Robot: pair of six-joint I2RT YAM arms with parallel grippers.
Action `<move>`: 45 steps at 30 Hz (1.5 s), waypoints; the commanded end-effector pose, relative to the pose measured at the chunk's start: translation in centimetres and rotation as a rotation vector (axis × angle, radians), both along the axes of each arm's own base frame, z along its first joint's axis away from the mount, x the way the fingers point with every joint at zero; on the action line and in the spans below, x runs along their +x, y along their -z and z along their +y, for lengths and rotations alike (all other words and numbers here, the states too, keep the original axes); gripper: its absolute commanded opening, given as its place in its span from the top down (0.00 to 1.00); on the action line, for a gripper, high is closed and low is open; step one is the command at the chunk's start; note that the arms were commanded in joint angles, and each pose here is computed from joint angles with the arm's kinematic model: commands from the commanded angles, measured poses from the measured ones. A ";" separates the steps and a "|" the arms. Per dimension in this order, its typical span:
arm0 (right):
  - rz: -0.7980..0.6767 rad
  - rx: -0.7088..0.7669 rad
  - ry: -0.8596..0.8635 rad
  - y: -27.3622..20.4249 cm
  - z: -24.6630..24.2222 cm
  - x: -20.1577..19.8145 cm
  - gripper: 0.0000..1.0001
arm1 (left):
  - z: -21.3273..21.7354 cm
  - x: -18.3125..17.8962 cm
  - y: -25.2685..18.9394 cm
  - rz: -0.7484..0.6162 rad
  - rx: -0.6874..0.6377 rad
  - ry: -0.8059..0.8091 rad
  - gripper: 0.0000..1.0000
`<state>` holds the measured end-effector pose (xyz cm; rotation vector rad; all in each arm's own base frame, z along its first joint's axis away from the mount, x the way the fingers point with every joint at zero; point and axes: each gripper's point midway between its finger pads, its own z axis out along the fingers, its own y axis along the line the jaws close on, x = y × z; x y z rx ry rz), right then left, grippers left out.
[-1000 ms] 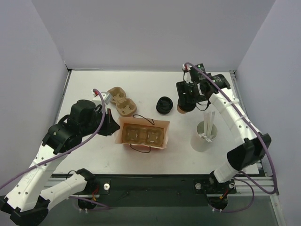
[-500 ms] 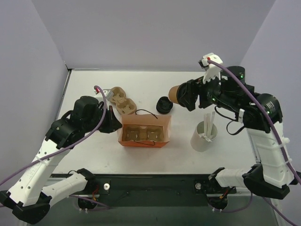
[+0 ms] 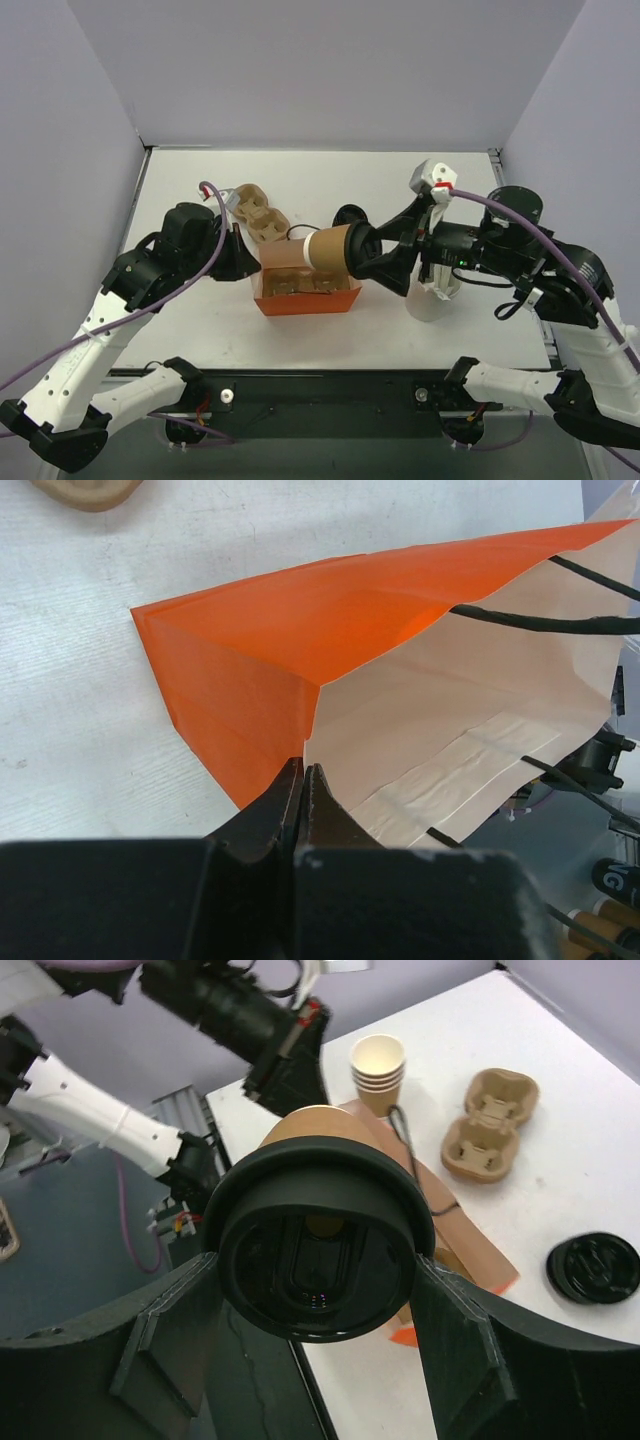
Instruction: Pack the takeout coffee
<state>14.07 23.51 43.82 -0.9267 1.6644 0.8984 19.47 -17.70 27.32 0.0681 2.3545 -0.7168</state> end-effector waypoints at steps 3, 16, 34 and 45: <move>-0.107 -0.142 -0.140 2.1 5.1 -0.7 0.52 | -0.7 1.0 -2.8 -0.148 -0.055 0.044 1.00; -0.344 -0.605 -0.001 9.7 5.1 3.0 0.56 | -2.3 0.4 -4.3 -0.401 -0.176 0.196 1.00; -0.496 -0.927 -0.038 18.8 4.0 5.1 0.59 | -3.4 -1.6 -1.1 -0.357 -0.222 0.302 1.00; -0.509 -0.947 -0.038 21.7 4.8 3.8 0.59 | -1.6 -3.3 -0.1 -0.295 -0.223 0.228 1.00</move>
